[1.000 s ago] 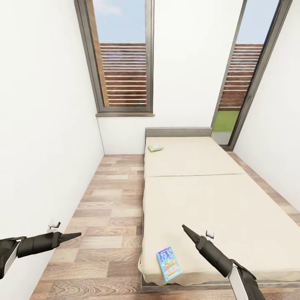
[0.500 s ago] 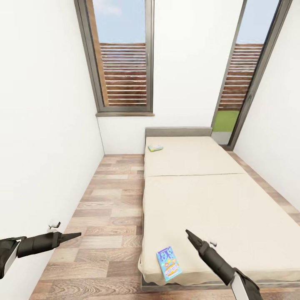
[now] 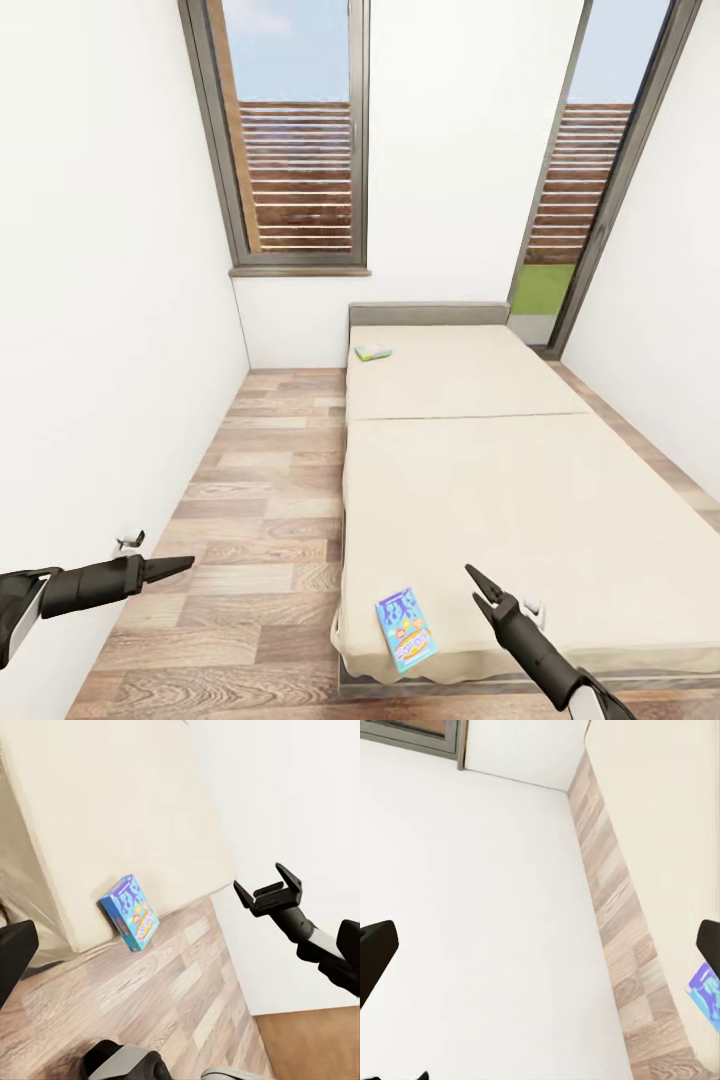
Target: Put all the toys in the child's room - the three board games (two on the bed and one on the table), the two jigsaw puzzles on the table, and the tennis ball on the table - inside the toy box on the table in the child's room.
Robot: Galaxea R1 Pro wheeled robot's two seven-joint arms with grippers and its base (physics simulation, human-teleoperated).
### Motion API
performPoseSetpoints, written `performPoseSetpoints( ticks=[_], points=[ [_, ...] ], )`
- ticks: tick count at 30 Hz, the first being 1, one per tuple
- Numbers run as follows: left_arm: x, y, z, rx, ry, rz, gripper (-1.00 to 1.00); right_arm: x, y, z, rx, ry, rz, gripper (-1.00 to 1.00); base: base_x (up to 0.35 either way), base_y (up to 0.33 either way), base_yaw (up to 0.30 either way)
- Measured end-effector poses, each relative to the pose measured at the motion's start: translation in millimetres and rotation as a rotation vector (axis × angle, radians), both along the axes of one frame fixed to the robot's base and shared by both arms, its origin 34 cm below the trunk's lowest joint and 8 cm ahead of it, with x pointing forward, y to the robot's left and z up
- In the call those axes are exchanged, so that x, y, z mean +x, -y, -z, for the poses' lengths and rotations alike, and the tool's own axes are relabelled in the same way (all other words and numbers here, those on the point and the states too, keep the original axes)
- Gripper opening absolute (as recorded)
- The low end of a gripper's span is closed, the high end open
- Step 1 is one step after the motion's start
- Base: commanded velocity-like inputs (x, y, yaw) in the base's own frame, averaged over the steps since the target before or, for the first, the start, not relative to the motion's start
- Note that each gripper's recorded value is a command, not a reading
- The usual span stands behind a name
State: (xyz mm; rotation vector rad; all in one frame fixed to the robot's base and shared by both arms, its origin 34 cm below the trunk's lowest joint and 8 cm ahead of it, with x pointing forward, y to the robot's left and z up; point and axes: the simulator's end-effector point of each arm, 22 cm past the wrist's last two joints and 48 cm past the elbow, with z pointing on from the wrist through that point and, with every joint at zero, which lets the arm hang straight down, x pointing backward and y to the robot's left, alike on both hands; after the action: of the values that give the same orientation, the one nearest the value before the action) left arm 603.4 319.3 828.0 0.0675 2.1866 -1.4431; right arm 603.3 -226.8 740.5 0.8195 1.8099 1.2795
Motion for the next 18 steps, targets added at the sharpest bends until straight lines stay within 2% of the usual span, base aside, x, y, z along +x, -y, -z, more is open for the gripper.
performPoseSetpoints(
  ticks=[5, 11, 18],
  points=[
    [1, -1, 7, -0.003, -0.013, -0.005, 1.0, 0, -1, 8, 0.005, -0.003, 0.003, 1.0, 0.0, 0.0, 0.0],
    [1, -1, 16, -0.011, -0.033, -0.012, 1.0, -2, -4, 18, 0.039, -0.026, -0.011, 1.0, 0.0, 0.0, 0.0],
    [1, -1, 27, -0.013, -0.037, -0.014, 1.0, -2, -6, 28, 0.046, -0.029, -0.015, 1.0, 0.0, 0.0, 0.0]
  ],
)
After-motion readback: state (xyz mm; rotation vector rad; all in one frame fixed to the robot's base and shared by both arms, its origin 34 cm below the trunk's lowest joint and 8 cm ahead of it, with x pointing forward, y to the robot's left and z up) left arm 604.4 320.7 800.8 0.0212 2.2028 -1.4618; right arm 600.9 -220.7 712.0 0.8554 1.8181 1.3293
